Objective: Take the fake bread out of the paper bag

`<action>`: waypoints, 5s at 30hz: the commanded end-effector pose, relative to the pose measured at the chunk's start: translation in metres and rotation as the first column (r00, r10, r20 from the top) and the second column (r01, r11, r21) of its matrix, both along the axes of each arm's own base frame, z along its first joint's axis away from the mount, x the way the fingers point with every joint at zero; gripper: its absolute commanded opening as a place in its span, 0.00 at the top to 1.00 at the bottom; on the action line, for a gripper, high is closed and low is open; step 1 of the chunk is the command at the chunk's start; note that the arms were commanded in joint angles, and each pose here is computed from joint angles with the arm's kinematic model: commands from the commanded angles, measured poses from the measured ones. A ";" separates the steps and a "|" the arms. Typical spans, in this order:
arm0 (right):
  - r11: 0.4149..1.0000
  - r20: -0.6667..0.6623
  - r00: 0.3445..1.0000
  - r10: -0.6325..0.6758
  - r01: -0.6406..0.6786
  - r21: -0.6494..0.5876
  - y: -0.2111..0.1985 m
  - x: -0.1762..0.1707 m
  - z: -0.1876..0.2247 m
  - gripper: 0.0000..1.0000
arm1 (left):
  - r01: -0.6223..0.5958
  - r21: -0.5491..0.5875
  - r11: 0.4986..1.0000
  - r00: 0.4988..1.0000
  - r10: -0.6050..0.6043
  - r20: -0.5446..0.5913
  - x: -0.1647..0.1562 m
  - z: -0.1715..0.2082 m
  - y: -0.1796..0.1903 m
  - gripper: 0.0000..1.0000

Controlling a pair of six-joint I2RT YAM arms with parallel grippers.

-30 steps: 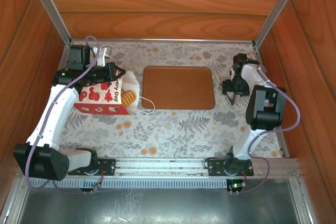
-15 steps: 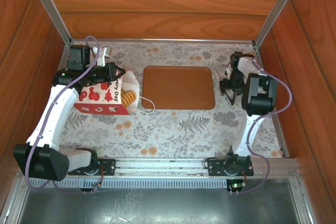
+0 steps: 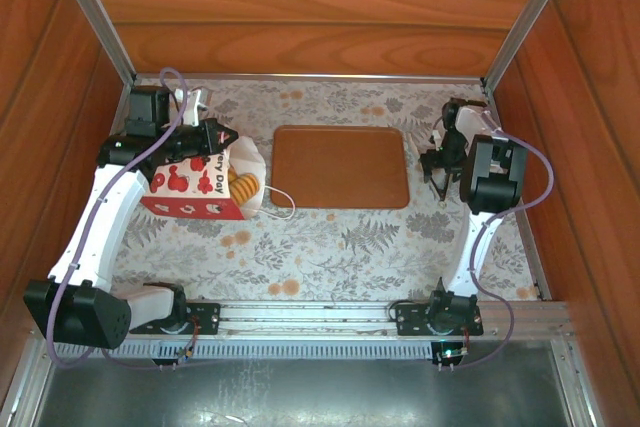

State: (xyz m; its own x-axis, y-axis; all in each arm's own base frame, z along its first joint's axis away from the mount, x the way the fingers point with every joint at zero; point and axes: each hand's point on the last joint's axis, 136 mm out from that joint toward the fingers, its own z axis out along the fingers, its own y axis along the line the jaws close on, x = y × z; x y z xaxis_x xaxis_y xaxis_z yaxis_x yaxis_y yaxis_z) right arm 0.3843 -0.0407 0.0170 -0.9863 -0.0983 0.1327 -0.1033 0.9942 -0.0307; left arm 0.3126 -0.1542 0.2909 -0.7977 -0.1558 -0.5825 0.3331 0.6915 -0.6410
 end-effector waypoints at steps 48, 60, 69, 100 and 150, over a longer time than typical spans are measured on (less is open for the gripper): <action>0.964 0.340 0.928 -0.155 0.067 0.259 0.062 -0.025 0.141 0.48 | -0.078 -0.010 0.997 0.995 0.079 0.058 0.005 0.018 0.007 1.00; 0.749 0.519 0.854 0.046 -0.373 0.548 0.215 -0.098 0.215 0.50 | -0.095 0.002 0.995 0.991 0.095 0.093 0.003 0.025 0.011 1.00; 0.550 0.650 0.652 0.390 -0.731 0.404 0.294 -0.155 0.196 0.54 | -0.085 0.015 0.996 0.990 0.082 0.113 0.000 0.026 0.011 1.00; -0.077 0.399 -0.343 0.850 -0.831 -0.551 0.390 -0.128 0.127 0.46 | -0.080 0.007 0.997 0.991 0.079 0.113 -0.003 0.026 0.011 1.00; 0.131 0.386 -0.058 0.921 -0.885 -0.447 0.357 -0.142 0.145 0.54 | -0.079 0.003 0.997 0.993 0.079 0.083 0.003 0.020 0.009 1.00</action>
State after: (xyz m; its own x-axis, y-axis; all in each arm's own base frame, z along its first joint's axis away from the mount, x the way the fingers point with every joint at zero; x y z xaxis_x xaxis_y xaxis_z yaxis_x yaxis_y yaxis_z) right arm 0.2471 0.3282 0.1399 0.1903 -0.9632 -0.1900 -0.8525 -0.0661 -0.5185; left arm 0.3124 -0.1412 0.3026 -0.7494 -0.2171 -0.6255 0.2967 0.7344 -0.6104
